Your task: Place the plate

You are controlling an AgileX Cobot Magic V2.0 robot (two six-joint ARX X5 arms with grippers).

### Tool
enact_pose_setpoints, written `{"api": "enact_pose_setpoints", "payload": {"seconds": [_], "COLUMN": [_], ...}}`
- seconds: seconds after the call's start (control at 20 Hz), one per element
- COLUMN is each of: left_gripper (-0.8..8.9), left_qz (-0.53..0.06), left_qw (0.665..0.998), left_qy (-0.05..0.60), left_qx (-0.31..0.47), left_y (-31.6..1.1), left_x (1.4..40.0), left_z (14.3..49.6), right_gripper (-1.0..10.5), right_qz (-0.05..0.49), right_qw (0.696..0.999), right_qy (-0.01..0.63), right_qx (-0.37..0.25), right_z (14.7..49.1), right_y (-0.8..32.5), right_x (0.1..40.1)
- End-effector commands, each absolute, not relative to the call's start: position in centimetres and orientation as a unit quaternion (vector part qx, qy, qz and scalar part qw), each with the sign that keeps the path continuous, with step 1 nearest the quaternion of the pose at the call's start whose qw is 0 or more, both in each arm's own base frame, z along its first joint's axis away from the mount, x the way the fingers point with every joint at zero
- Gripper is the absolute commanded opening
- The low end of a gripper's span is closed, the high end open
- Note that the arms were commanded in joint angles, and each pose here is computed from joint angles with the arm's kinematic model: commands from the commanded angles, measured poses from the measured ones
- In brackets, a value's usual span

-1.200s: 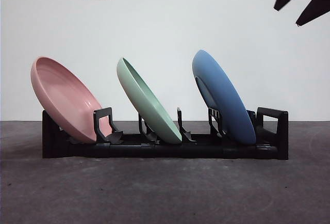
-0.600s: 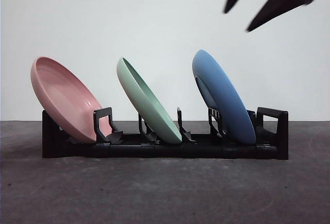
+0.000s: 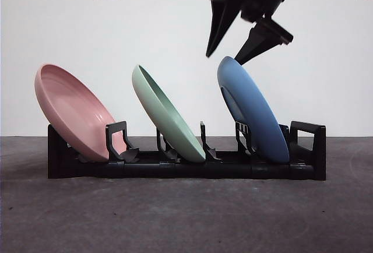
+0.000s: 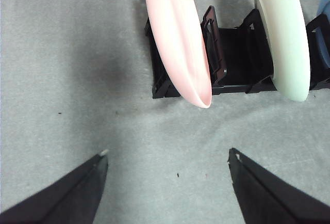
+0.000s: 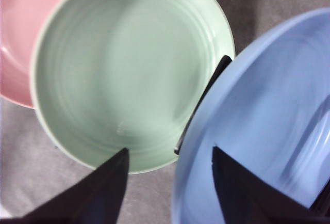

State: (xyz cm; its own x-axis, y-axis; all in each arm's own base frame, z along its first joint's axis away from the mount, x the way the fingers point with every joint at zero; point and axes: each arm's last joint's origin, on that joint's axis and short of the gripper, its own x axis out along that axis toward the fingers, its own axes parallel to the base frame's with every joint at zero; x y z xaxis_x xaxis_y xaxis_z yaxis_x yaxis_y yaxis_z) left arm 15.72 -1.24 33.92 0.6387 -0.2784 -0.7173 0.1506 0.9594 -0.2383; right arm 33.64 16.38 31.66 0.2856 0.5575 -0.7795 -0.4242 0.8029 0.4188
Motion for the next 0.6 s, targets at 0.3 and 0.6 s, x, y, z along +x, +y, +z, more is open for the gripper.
{"api": "enact_pose_setpoints", "payload": {"seconds": [0.3, 0.6], "left_gripper": [3.75, 3.75], "left_qz": [-0.123, -0.123], "left_qw": [0.908, 0.910], "left_qy": [0.393, 0.388], "left_qx": [-0.078, -0.077], "left_y": [-1.3, -1.3], "left_x": [15.9, 16.0], "left_z": [34.6, 34.7], "right_gripper": [0.1, 0.1], "right_qz": [0.299, 0.299], "right_qw": [0.801, 0.800], "right_qy": [0.515, 0.516], "right_qx": [0.058, 0.060], "right_z": [31.3, 32.4], "right_y": [17.1, 16.9], "right_x": [34.1, 33.6]}}
